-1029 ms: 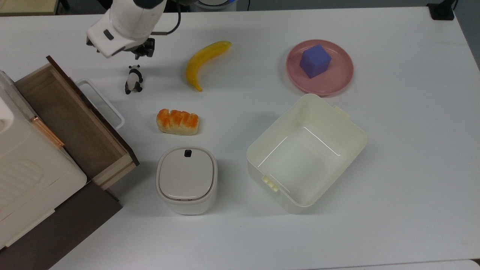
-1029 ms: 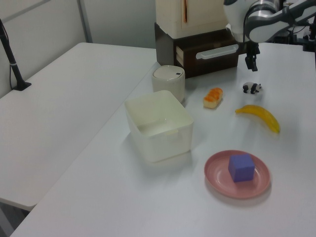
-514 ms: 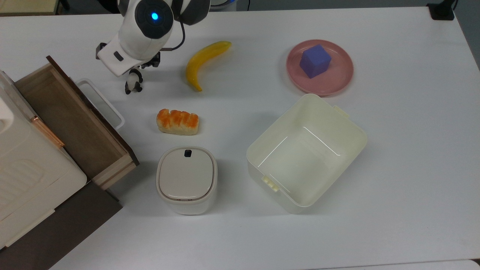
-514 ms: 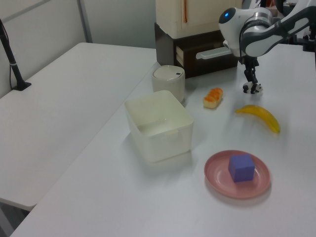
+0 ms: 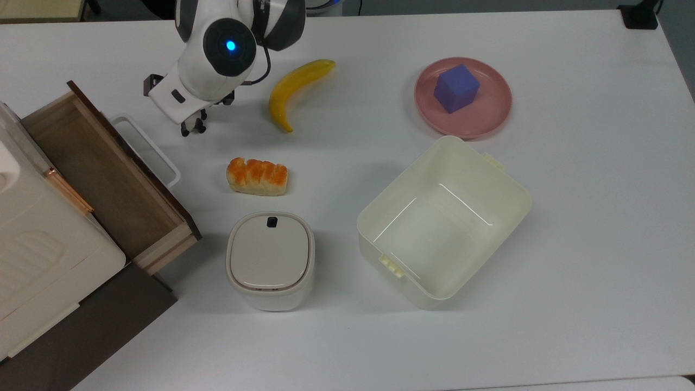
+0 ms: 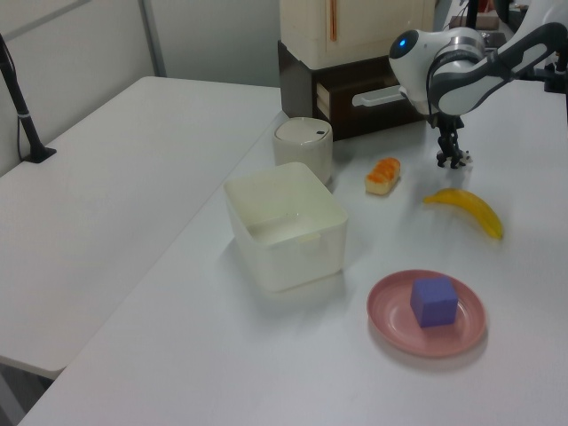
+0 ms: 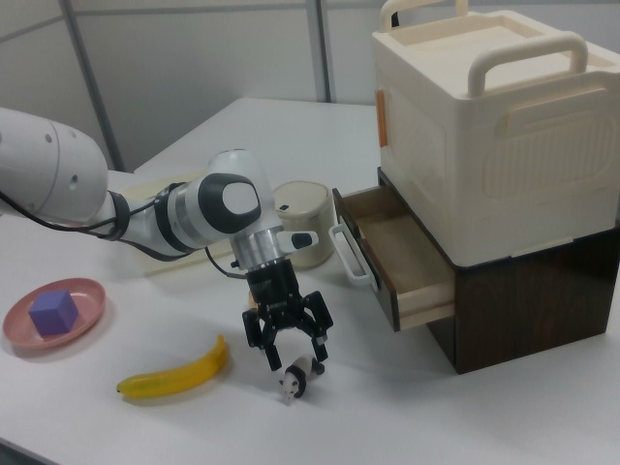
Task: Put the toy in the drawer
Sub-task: 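Close the gripper on the panda toy and lift it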
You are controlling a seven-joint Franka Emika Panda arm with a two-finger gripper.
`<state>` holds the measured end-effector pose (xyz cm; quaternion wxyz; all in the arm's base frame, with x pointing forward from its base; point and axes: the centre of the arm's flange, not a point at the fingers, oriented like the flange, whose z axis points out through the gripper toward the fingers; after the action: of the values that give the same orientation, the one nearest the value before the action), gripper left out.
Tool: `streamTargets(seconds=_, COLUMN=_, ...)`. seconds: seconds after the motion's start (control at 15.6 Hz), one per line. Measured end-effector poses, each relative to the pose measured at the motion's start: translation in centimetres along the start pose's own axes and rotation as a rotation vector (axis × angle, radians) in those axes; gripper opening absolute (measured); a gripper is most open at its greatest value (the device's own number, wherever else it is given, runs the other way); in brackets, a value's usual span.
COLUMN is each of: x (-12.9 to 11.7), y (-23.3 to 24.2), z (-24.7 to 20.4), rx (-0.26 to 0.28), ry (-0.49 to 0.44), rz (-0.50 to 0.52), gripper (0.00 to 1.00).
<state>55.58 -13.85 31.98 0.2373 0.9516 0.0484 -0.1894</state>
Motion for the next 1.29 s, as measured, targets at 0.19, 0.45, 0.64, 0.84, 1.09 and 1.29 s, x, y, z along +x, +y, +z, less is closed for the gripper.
streamTargets(seconds=0.19, x=0.4, y=-0.5, z=1.2, rx=-0.019, ry=-0.023, rz=-0.003, gripper=1.0)
streamTargets(seconds=0.45, x=0.8, y=-0.8, z=2.2, rx=-0.053, ry=-0.042, rz=-0.021, gripper=0.89)
streamTargets(seconds=0.64, x=1.1, y=-1.3, z=3.0, rx=-0.062, ry=-0.056, rz=-0.036, gripper=0.73)
streamTargets(seconds=0.84, x=1.2, y=-1.6, z=3.1, rx=-0.063, ry=-0.058, rz=-0.041, gripper=0.37)
streamTargets(seconds=1.09, x=1.2, y=-1.6, z=3.0, rx=-0.065, ry=-0.055, rz=-0.04, gripper=0.34)
streamTargets(seconds=1.29, x=1.3, y=-1.6, z=2.8, rx=-0.065, ry=-0.051, rz=-0.038, gripper=0.34)
